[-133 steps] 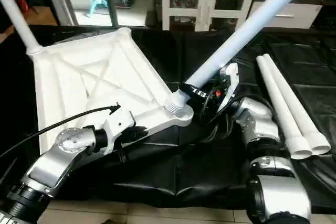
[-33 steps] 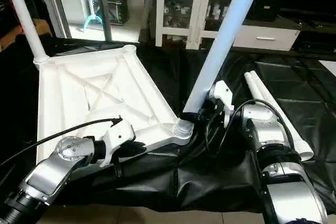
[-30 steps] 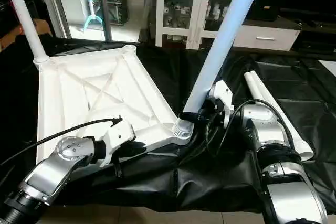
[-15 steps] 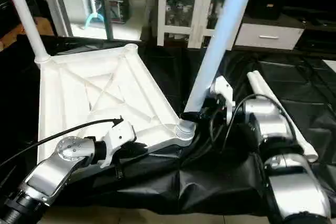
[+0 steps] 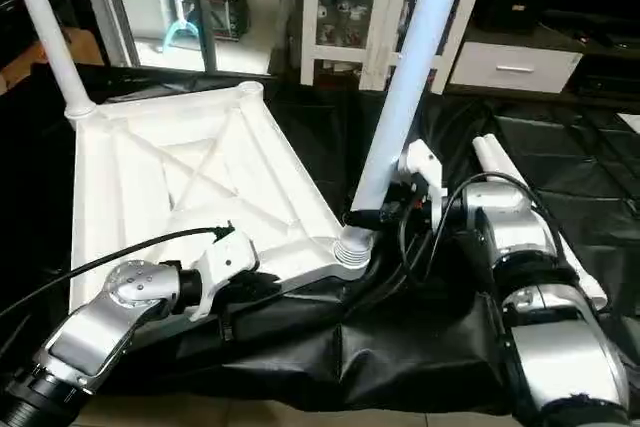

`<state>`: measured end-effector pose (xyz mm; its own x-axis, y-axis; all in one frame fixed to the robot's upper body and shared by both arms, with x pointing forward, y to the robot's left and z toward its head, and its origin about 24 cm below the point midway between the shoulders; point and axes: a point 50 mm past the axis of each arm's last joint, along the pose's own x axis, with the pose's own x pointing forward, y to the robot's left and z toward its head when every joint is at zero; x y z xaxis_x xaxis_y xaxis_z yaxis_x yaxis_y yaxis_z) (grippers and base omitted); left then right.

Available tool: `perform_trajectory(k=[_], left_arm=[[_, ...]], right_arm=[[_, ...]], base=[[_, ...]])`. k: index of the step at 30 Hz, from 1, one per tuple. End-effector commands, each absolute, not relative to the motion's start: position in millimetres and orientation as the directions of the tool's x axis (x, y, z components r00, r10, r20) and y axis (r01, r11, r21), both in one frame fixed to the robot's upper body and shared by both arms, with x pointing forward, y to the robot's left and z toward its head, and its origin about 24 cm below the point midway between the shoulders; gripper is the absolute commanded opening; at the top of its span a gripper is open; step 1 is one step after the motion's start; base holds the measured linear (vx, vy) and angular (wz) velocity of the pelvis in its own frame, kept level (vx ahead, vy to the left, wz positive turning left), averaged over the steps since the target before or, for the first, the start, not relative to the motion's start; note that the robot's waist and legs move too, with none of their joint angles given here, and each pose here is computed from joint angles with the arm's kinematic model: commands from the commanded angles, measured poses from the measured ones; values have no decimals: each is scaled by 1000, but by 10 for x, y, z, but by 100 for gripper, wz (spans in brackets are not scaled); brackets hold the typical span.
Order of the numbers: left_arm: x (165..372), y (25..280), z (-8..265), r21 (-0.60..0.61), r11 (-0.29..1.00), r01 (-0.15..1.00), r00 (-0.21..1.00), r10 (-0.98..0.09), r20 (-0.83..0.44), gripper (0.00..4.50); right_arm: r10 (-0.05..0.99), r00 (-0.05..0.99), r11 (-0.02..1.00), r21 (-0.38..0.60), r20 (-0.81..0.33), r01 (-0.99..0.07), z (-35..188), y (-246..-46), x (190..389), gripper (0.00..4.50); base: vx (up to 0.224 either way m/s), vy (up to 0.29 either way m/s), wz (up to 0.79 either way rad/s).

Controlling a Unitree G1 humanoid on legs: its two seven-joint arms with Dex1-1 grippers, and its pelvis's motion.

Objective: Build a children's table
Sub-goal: Insert table leg to table base

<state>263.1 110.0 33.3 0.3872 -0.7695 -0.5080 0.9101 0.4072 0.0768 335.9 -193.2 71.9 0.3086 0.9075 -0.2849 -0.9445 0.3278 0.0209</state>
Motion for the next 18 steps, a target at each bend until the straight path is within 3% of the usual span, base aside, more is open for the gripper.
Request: perform_trajectory(k=[1, 5, 8, 10, 11, 13, 18], left_arm=[[2696, 1096, 372, 81, 477, 875, 453, -747, -486, 0], [2896, 1079, 422, 84, 638, 766, 594, -651, -473, 0], [3084, 964, 543, 39, 749, 662, 686, -583, -435, 0], [3144, 887, 598, 11, 777, 629, 710, -568, -416, 0], [3232, 722, 698, -24, 809, 587, 742, -550, -384, 0], [3299, 466, 811, -8, 824, 566, 773, -534, -341, 0], [3273, 304, 834, 33, 790, 613, 749, -567, -342, 0]], right_arm=[[745, 395, 537, 130, -537, -834, -15, -2119, 3038, 184], [625, 609, 742, 130, -489, -657, -99, -2050, 3135, 184], [430, 765, 898, 141, -479, -416, -171, -1968, 3235, 184], [397, 777, 916, 161, -488, -367, -195, -1897, 3256, 184], [370, 778, 929, 179, -508, -325, -219, -1731, 3293, 184], [349, 786, 937, 179, -511, -300, -189, -1435, 3368, 184], [390, 771, 919, 168, -504, -355, -141, -1213, 3405, 184]], base=[[0, 0, 0], [0, 0, 0], [0, 0, 0], [0, 0, 0], [0, 0, 0], [0, 0, 0], [33, 2, -2]])
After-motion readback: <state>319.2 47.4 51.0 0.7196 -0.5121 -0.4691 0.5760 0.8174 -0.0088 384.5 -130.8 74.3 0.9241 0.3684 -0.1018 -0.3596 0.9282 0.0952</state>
